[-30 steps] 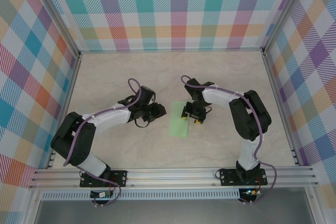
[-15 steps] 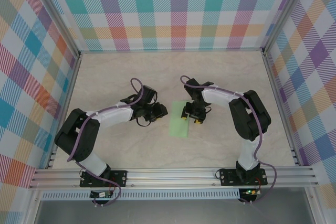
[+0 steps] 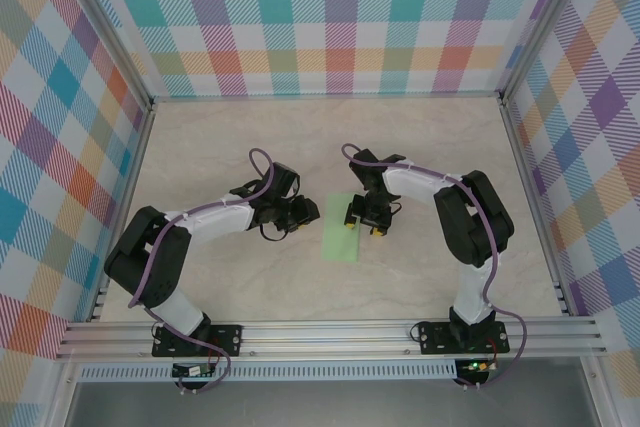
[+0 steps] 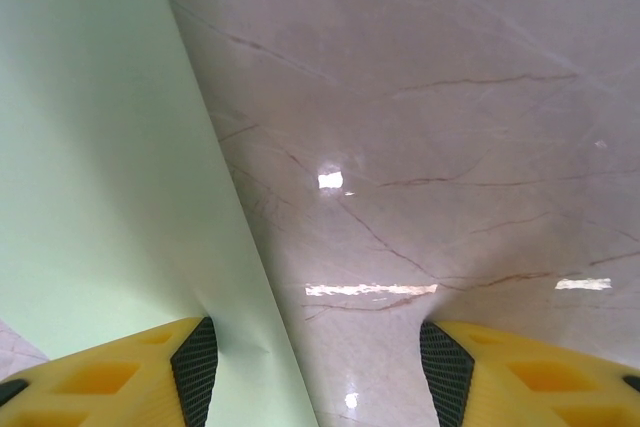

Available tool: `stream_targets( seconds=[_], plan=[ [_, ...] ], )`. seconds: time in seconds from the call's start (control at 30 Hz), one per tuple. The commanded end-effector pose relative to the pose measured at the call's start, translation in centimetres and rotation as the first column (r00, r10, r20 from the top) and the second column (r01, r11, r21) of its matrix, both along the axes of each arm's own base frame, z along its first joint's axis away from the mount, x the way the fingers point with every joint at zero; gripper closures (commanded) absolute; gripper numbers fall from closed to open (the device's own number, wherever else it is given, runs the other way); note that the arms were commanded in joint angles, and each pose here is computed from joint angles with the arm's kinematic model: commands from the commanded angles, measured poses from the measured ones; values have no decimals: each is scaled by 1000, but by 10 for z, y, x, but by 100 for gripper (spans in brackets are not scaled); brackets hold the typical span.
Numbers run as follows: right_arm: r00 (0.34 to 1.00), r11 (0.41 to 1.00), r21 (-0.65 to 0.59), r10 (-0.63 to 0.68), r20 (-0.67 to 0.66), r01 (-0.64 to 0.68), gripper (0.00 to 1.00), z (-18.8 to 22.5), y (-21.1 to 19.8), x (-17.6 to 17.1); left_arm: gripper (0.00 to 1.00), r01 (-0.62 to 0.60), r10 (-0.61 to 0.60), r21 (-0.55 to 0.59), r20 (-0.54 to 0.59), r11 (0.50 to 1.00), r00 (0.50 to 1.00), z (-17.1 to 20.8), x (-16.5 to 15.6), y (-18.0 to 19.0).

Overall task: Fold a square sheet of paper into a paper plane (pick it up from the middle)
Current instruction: Hold the square sheet of paper at the center of the table.

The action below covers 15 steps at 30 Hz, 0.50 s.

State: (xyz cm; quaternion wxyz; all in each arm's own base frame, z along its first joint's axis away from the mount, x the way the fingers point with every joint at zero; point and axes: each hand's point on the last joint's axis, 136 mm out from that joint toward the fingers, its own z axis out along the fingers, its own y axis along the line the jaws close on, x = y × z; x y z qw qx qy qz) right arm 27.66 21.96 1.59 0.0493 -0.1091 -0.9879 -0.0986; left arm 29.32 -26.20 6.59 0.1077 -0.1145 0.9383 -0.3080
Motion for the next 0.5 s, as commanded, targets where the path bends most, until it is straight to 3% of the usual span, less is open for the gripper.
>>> stream_targets(
  seconds=[0.0,0.3,0.47],
  plan=[
    [999,995,-98,9,-47,-13,39,-28,-17,-8,69,44,-43,-34,18,998,999,8,4,-14],
    [999,994,-109,3,-48,-8,40,-29,-19,-9,79,66,-66,-31,-7,997,998,2,8,-26],
    [998,993,-115,1,-56,-8,40,-31,-20,-11,100,96,-97,-26,-32,995,995,-7,8,-41]
  ],
)
